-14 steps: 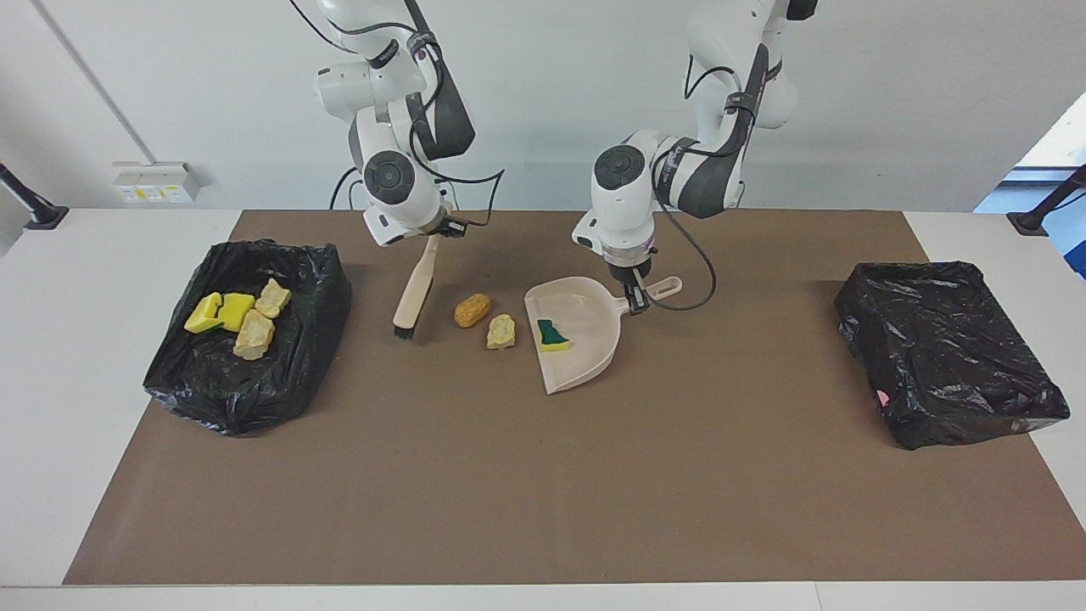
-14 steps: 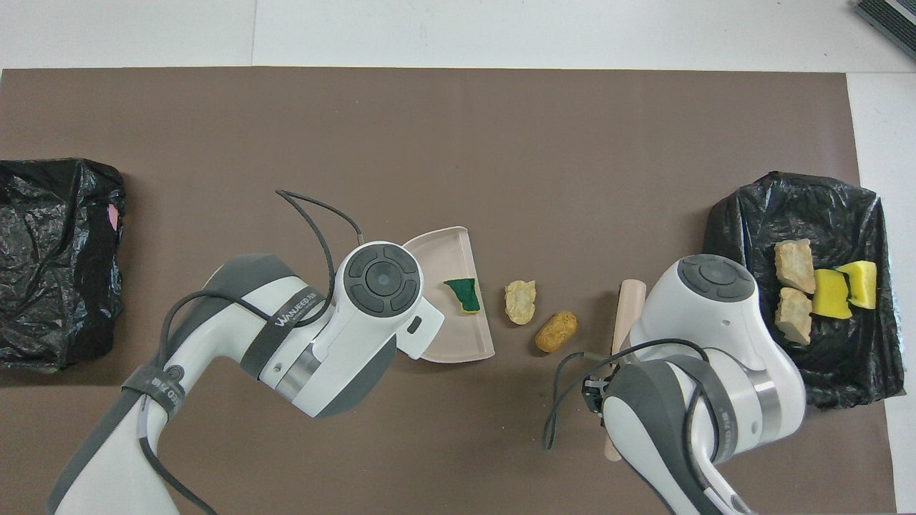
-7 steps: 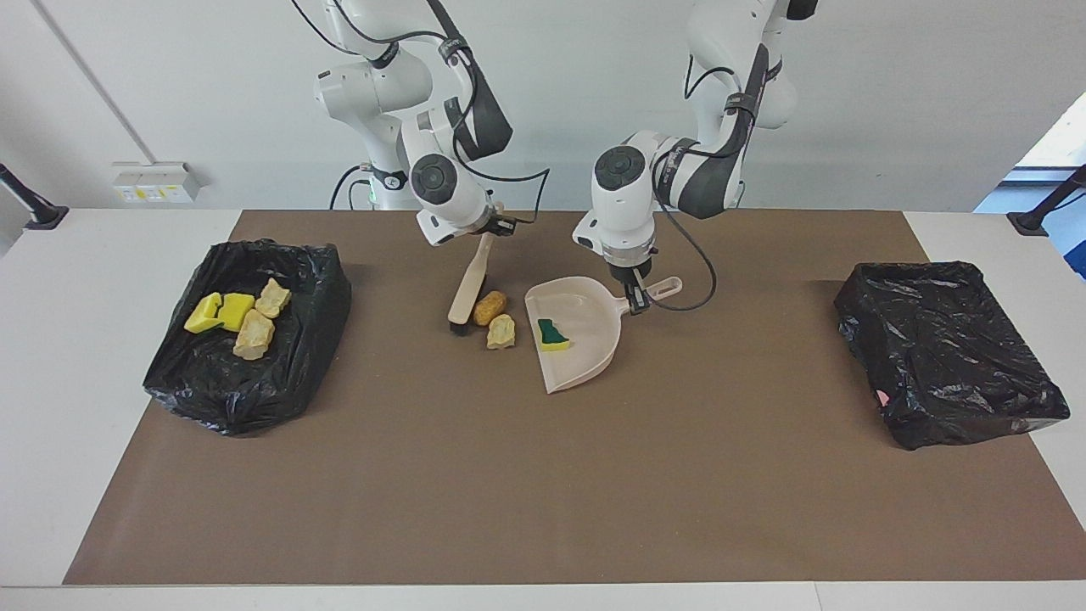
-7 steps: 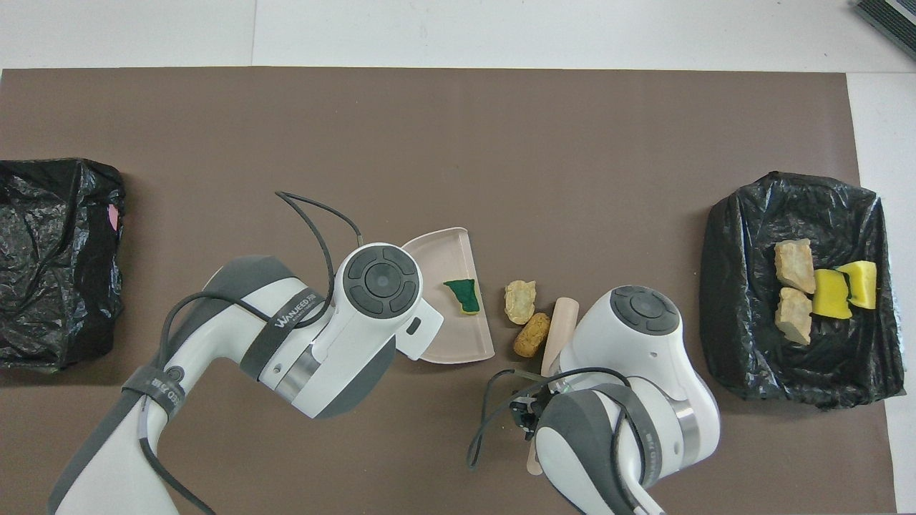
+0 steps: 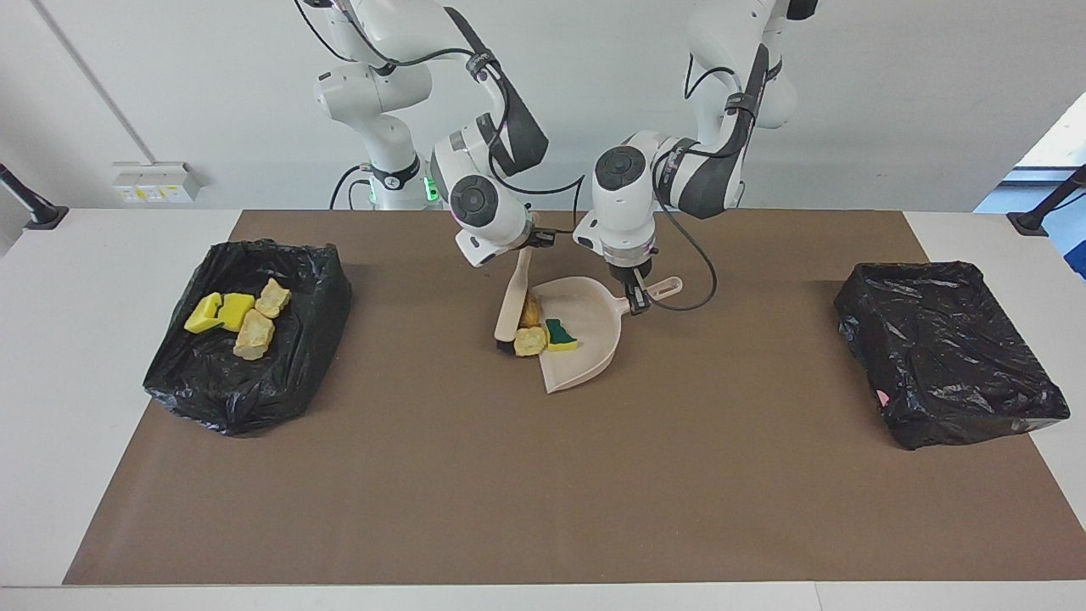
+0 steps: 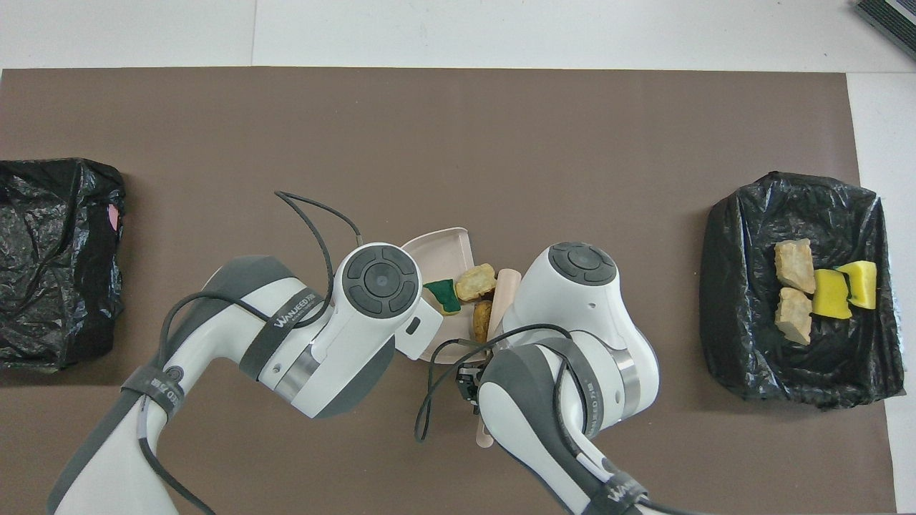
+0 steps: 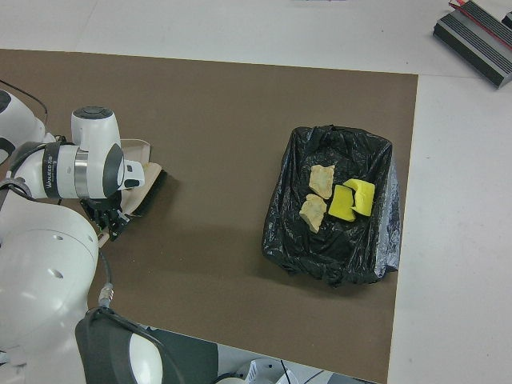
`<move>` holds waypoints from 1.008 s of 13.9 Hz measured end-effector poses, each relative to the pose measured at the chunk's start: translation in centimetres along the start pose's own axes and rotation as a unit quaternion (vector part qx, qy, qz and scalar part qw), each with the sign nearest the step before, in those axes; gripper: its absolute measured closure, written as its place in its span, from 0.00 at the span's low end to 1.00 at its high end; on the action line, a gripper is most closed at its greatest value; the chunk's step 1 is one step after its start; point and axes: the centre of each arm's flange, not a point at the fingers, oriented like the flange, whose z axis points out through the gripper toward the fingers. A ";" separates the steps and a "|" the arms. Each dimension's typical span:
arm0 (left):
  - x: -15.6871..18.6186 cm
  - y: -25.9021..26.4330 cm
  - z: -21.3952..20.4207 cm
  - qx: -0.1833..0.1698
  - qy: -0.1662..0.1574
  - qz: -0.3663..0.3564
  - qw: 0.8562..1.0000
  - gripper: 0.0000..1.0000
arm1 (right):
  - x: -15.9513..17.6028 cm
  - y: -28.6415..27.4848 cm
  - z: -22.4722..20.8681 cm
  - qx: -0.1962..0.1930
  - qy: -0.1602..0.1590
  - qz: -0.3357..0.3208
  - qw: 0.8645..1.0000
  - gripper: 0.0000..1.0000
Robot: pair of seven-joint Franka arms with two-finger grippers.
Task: Sweep and dump trash in bin
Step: 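Brush the gathered pieces into the held dustpan with the right gripper, then carry the loaded dustpan over the black bag by the left gripper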
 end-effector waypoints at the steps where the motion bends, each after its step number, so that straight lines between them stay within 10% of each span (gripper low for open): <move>1: 0.0 0.0 0.0 0.000 0.000 0.000 1.000 0.67 | -0.4 -0.7 0.0 0.018 -0.009 -0.013 1.000 0.73; 8: 0.0 0.0 0.0 0.000 0.000 0.001 1.000 0.67 | -2.5 -3.7 -2.0 0.061 -0.021 -0.064 0.996 0.73; 14: -0.2 -0.2 0.0 0.001 0.001 0.012 1.000 0.67 | -3.0 -1.0 -5.3 0.010 -0.015 -0.105 0.994 0.73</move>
